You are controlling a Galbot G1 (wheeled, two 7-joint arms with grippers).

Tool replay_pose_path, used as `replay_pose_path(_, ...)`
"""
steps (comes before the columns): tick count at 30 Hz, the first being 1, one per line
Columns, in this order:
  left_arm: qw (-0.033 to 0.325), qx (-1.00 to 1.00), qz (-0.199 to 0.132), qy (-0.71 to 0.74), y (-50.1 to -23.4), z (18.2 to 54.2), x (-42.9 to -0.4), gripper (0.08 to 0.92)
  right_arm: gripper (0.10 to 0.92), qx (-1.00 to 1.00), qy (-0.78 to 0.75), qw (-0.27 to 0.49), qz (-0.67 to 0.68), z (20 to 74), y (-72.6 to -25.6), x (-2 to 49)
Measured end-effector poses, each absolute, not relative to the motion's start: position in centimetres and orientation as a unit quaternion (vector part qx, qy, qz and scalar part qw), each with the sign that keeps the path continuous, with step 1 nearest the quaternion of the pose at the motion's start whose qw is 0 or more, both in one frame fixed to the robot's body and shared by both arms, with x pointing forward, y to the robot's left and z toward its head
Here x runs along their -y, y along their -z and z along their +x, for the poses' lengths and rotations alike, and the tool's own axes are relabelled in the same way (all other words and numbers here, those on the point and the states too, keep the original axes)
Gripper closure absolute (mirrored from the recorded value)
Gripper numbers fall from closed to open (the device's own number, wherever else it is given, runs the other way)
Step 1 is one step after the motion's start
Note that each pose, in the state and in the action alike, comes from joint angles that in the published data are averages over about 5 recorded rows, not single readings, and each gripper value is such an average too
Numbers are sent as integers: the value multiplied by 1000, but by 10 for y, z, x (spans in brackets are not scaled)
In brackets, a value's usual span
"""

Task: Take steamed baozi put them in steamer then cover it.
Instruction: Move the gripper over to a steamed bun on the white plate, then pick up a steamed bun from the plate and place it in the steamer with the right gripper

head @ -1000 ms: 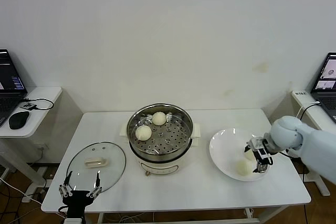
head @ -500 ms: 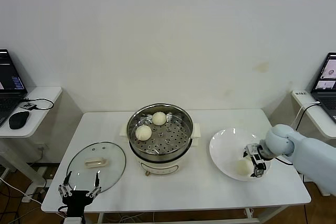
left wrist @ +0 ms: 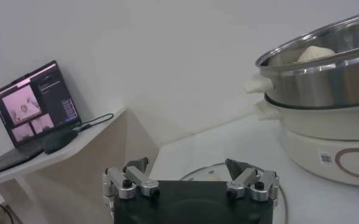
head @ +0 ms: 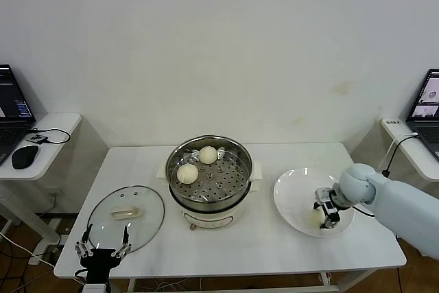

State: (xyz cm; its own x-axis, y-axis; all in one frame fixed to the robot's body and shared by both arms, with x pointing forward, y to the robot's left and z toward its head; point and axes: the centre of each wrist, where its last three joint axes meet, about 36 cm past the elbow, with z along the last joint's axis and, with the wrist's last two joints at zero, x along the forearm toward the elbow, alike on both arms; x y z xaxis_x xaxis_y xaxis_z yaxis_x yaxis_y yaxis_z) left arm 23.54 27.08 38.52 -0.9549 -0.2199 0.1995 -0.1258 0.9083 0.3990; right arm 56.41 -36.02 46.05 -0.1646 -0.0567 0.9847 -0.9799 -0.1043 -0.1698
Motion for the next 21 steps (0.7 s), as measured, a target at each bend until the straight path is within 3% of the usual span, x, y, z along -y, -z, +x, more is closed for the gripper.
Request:
replay_pose_path(10, 117, 970, 89, 196, -388, 236, -272, 177, 445, 546, -553, 397, 488, 577, -509, 365)
replay_pose_path(21, 109, 972, 84, 193, -393, 237, -269, 177, 444, 584, -571, 326, 477, 615, -618, 335)
